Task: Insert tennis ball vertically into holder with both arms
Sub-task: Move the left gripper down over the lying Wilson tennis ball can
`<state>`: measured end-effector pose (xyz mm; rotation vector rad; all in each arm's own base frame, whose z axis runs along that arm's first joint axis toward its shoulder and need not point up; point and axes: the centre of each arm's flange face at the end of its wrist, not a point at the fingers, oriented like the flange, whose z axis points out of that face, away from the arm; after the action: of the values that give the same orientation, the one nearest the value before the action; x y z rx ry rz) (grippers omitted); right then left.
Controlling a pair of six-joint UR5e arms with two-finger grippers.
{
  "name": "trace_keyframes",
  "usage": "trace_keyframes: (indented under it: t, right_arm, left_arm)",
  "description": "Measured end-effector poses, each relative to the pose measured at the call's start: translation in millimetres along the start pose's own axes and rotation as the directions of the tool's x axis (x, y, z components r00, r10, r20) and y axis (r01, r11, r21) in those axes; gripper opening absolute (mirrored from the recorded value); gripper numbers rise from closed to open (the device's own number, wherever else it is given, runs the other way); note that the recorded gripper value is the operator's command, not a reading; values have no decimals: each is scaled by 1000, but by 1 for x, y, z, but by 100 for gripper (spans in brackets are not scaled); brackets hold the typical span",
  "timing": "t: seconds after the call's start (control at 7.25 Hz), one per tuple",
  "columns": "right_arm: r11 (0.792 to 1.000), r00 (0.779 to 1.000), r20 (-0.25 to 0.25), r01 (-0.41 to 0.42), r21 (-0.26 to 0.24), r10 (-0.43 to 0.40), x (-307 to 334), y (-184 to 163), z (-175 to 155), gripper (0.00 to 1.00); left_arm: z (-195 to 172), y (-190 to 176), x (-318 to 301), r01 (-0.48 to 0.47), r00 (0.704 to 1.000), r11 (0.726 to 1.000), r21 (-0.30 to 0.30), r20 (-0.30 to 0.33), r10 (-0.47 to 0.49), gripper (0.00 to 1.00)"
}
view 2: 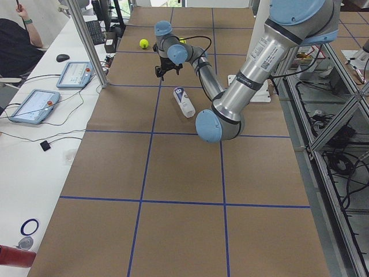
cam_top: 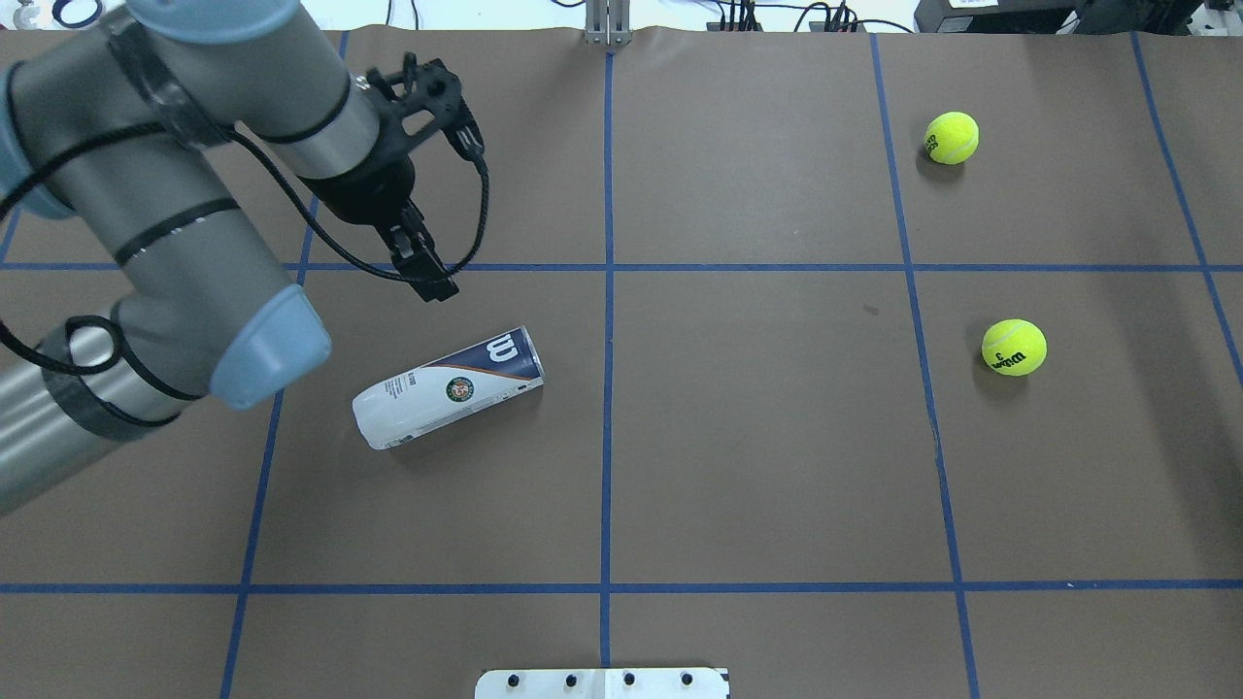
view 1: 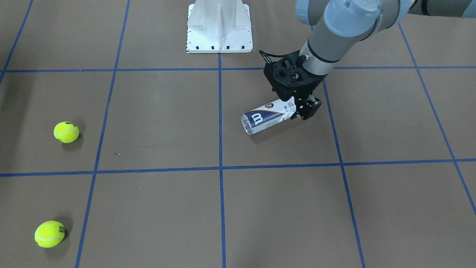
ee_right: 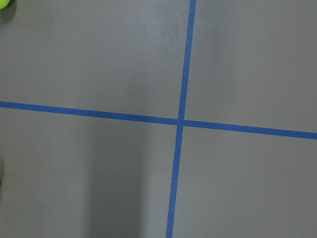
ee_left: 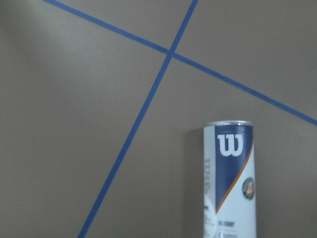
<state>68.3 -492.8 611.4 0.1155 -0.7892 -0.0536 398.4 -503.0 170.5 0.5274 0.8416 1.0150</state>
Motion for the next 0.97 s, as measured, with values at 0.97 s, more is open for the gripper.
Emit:
trace_keyframes:
  t: [0.97]
  right_arm:
    - [1000, 1000, -1, 5, 5, -5, -2, -1, -2, 99]
  left_arm:
    - [110, -66, 42, -3, 1000, 996, -91, 24, 5, 100]
